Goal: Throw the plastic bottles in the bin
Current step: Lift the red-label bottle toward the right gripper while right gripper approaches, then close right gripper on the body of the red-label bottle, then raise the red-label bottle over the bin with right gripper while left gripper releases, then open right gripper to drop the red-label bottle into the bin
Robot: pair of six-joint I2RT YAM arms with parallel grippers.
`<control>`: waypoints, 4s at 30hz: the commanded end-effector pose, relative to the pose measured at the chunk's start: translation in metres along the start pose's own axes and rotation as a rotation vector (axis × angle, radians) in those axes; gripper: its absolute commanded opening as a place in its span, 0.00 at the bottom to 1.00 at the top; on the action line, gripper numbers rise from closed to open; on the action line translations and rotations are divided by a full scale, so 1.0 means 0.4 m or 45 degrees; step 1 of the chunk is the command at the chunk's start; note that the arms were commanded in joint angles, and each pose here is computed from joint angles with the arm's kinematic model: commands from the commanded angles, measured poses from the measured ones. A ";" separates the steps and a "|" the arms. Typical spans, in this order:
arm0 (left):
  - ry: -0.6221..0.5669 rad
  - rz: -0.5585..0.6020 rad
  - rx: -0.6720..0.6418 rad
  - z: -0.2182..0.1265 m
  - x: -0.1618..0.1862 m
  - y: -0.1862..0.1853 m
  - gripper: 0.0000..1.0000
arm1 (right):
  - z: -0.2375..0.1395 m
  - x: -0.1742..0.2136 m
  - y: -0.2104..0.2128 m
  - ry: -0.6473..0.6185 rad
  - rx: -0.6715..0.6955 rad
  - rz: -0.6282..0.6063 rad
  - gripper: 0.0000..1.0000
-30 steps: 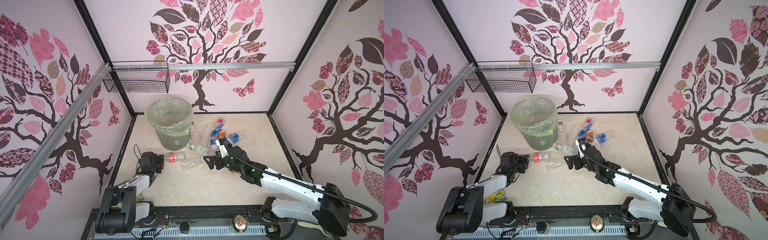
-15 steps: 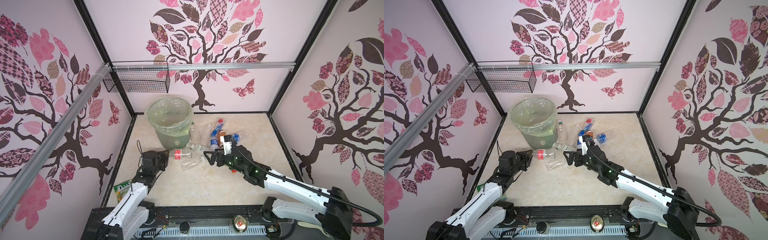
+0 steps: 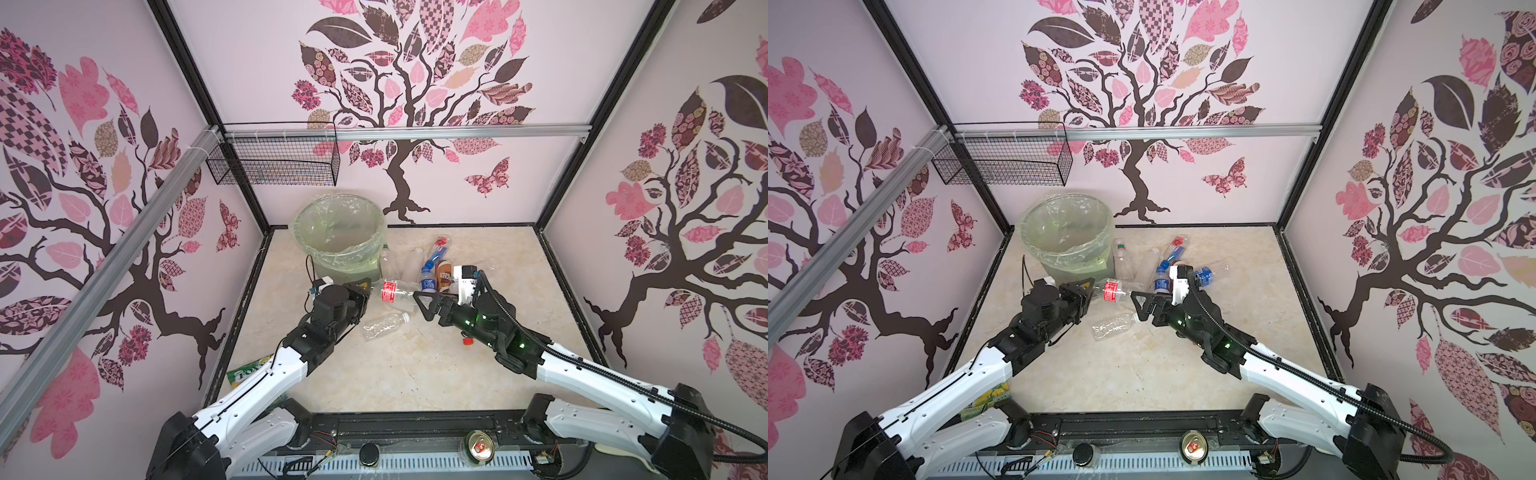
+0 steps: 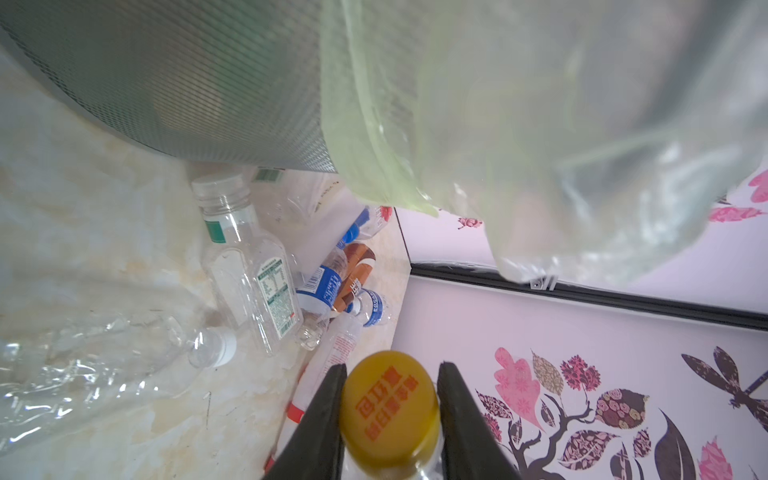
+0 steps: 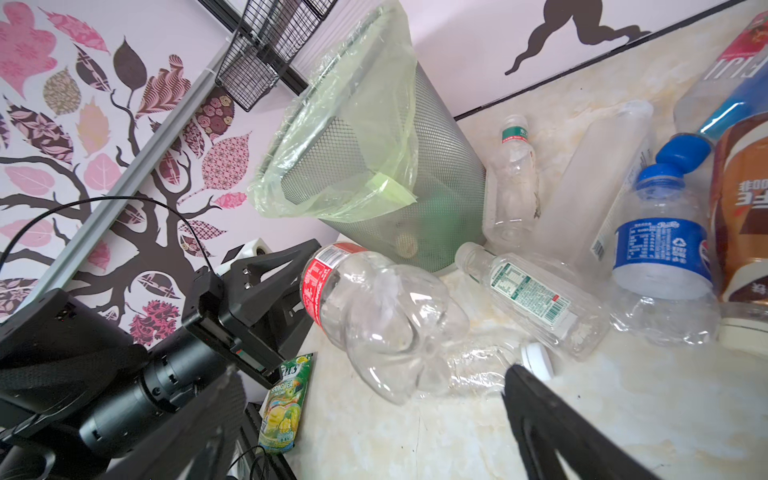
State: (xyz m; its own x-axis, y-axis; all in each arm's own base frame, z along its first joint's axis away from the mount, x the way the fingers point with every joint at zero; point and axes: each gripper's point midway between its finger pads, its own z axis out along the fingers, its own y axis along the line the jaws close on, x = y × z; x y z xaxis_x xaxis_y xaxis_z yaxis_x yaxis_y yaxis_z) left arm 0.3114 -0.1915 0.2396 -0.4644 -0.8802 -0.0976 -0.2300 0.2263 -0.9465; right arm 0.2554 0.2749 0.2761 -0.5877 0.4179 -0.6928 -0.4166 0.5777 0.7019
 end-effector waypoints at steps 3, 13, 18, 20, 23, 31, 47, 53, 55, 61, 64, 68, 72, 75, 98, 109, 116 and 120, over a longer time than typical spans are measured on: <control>0.006 0.032 0.129 -0.011 0.043 -0.126 0.23 | -0.018 -0.048 0.033 -0.081 -0.062 0.017 0.99; 0.078 0.069 0.169 -0.022 0.087 -0.172 0.23 | -0.013 -0.070 0.023 -0.076 -0.110 0.019 0.99; 0.053 0.092 0.187 -0.041 0.073 -0.188 0.23 | -0.011 -0.066 0.000 -0.080 -0.080 0.012 1.00; 0.051 0.094 0.191 -0.048 0.071 -0.194 0.23 | -0.012 -0.066 -0.011 -0.084 -0.070 0.021 1.00; 0.053 0.097 0.195 -0.051 0.070 -0.201 0.23 | -0.013 -0.062 -0.018 -0.079 -0.059 0.024 1.00; 0.067 0.069 0.207 -0.041 0.078 -0.204 0.23 | -0.022 -0.081 -0.007 -0.123 -0.120 0.127 1.00; 0.062 -0.005 0.251 -0.029 0.085 -0.215 0.21 | -0.003 -0.149 0.060 -0.269 -0.340 0.336 0.99; 0.054 -0.019 0.257 -0.028 0.082 -0.214 0.21 | 0.013 -0.161 0.064 -0.282 -0.334 0.331 0.90; 0.056 -0.023 0.260 -0.026 0.083 -0.218 0.21 | 0.019 -0.160 0.062 -0.280 -0.330 0.337 0.86; 0.064 -0.014 0.253 -0.021 0.089 -0.221 0.22 | 0.028 -0.161 0.047 -0.286 -0.276 0.306 0.73; 0.067 -0.010 0.234 -0.016 0.091 -0.216 0.25 | 0.030 -0.172 0.045 -0.283 -0.215 0.255 0.62; 0.048 0.041 0.199 -0.013 0.085 -0.229 0.30 | 0.038 -0.188 0.041 -0.284 -0.145 0.209 0.51; 0.069 0.101 0.162 0.006 0.077 -0.248 0.41 | 0.048 -0.206 0.046 -0.283 -0.092 0.127 0.47; 0.109 0.119 0.136 0.024 0.062 -0.250 0.59 | 0.057 -0.227 0.054 -0.288 -0.047 0.051 0.46; -0.104 0.681 0.193 -0.208 -0.166 -0.467 0.98 | -0.127 -0.654 0.354 -0.782 0.060 -0.466 0.47; -0.116 0.558 0.153 -0.206 -0.249 -0.404 0.98 | 0.329 -0.431 0.275 -0.282 0.124 -0.477 0.56; -0.095 0.562 0.086 -0.199 -0.259 -0.352 0.98 | 0.452 -0.371 0.360 -0.139 0.064 -0.571 0.95; -0.092 0.580 0.056 -0.195 -0.258 -0.327 0.98 | 0.414 -0.413 0.391 -0.196 0.057 -0.601 0.99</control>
State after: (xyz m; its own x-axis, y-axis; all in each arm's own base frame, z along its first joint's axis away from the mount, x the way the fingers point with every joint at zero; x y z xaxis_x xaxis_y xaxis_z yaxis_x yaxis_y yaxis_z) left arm 0.3269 -0.0977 0.4090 -0.4296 -0.7472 -0.5071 0.0229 0.5524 -0.8333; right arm 0.4140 0.4358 0.4012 -0.3442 0.1227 -0.9308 -0.5556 0.7726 0.3073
